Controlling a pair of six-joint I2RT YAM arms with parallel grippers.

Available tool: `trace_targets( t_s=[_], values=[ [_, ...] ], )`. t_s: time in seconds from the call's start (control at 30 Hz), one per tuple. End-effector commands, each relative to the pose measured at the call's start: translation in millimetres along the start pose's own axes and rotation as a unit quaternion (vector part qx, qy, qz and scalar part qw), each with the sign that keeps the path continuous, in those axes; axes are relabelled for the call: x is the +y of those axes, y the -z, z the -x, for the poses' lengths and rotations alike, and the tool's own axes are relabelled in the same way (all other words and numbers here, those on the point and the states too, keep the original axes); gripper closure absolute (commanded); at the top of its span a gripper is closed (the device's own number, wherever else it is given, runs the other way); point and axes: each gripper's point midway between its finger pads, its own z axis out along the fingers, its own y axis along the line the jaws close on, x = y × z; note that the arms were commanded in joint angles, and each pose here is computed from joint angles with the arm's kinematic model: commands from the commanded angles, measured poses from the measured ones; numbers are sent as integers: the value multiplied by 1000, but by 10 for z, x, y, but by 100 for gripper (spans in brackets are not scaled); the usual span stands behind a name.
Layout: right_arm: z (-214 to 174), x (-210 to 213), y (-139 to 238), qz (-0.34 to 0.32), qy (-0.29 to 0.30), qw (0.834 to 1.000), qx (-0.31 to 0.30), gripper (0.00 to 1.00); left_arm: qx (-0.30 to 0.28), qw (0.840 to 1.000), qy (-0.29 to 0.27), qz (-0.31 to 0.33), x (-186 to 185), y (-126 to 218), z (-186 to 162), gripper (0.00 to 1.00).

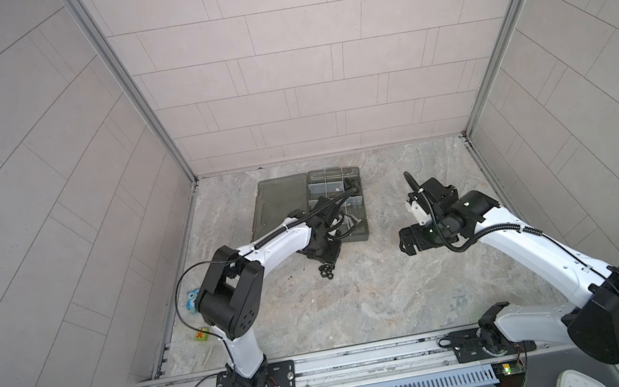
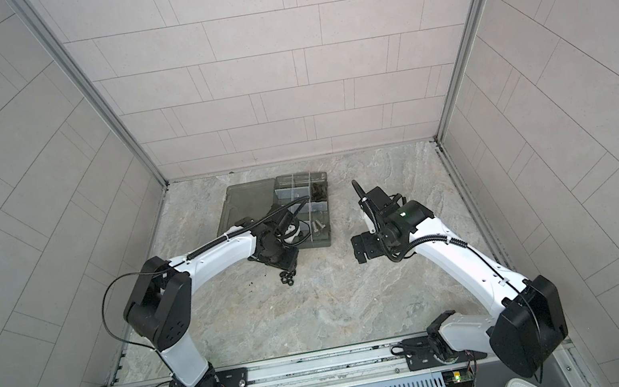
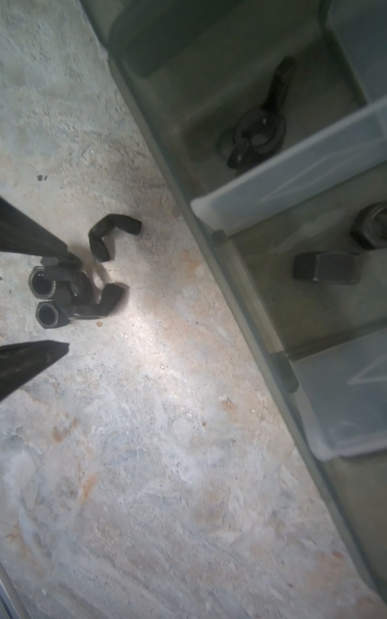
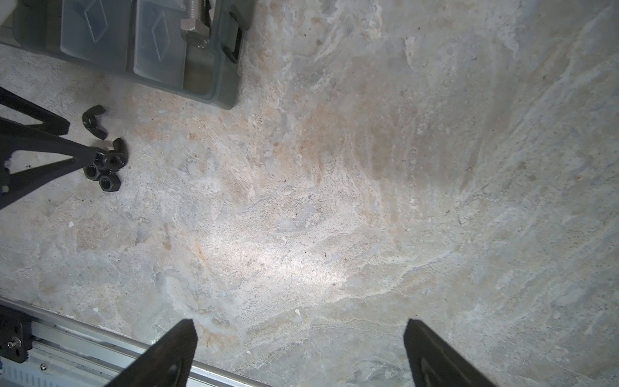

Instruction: Sort the screws and nuts into containers

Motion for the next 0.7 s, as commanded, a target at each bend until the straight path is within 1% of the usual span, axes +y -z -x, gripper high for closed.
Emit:
trace_targets(
  t_s=[0.0, 0.13, 0.33, 0.5, 0.67],
  values=[
    [-87, -65, 43, -11, -9, 1000, -3, 2, 23, 1000, -4, -3, -28, -130, -113, 55],
    [-130, -85, 37, -11, -13, 1000, -5, 2, 40, 999, -8, -3, -23, -229, -173, 58],
    [-158, -101, 38, -13, -15, 1000, -7, 2, 51, 999, -9, -3, -17, -296, -223, 61],
    [-178, -105, 28, -12, -20, 1000, -5, 2, 53, 999, -9, -2, -13, -308, -228, 62],
    [-186, -105, 22, -12, -22, 1000, -3, 2, 45, 999, -10, 3, -3, -298, -159, 62]
  ],
)
